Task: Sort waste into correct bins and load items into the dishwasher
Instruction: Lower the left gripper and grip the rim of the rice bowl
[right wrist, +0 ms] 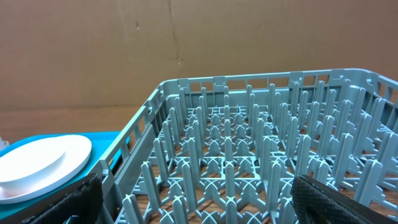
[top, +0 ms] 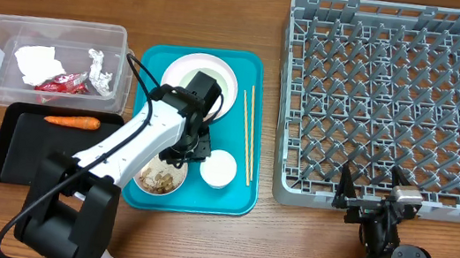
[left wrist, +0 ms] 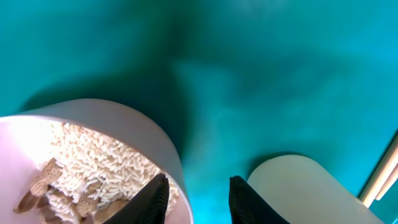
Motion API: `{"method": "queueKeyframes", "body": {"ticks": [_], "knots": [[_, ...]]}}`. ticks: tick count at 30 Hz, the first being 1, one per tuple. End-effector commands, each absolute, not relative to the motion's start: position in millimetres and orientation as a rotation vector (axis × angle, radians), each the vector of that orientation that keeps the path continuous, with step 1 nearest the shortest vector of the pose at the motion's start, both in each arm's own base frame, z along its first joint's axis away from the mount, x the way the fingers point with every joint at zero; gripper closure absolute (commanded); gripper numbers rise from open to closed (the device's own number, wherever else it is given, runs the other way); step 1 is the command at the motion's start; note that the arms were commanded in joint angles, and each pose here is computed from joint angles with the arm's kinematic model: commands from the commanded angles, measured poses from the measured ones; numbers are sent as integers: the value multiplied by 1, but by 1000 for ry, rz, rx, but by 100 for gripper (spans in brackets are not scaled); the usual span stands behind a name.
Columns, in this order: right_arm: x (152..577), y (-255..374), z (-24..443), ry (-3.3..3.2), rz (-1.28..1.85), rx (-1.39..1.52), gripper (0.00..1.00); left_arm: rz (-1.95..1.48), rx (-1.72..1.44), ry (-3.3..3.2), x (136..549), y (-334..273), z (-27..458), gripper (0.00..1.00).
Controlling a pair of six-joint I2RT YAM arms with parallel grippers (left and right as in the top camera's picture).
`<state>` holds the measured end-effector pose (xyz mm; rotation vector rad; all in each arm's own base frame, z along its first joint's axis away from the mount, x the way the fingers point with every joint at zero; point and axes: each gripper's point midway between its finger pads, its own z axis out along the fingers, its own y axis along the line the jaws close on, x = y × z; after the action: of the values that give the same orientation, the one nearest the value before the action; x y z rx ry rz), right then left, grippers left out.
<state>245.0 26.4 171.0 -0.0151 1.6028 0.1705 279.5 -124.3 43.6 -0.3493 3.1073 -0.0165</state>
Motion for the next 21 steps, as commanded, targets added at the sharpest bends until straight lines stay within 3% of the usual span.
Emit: {"method": "queueKeyframes", "body": {"ticks": [1, 21], "knots": [[245, 25, 170, 1597, 164, -13, 0, 21, -374, 3106, 278, -121, 39, 66], [245, 25, 170, 1597, 164, -13, 0, 22, -407, 3103, 275, -120, 31, 67]]}}
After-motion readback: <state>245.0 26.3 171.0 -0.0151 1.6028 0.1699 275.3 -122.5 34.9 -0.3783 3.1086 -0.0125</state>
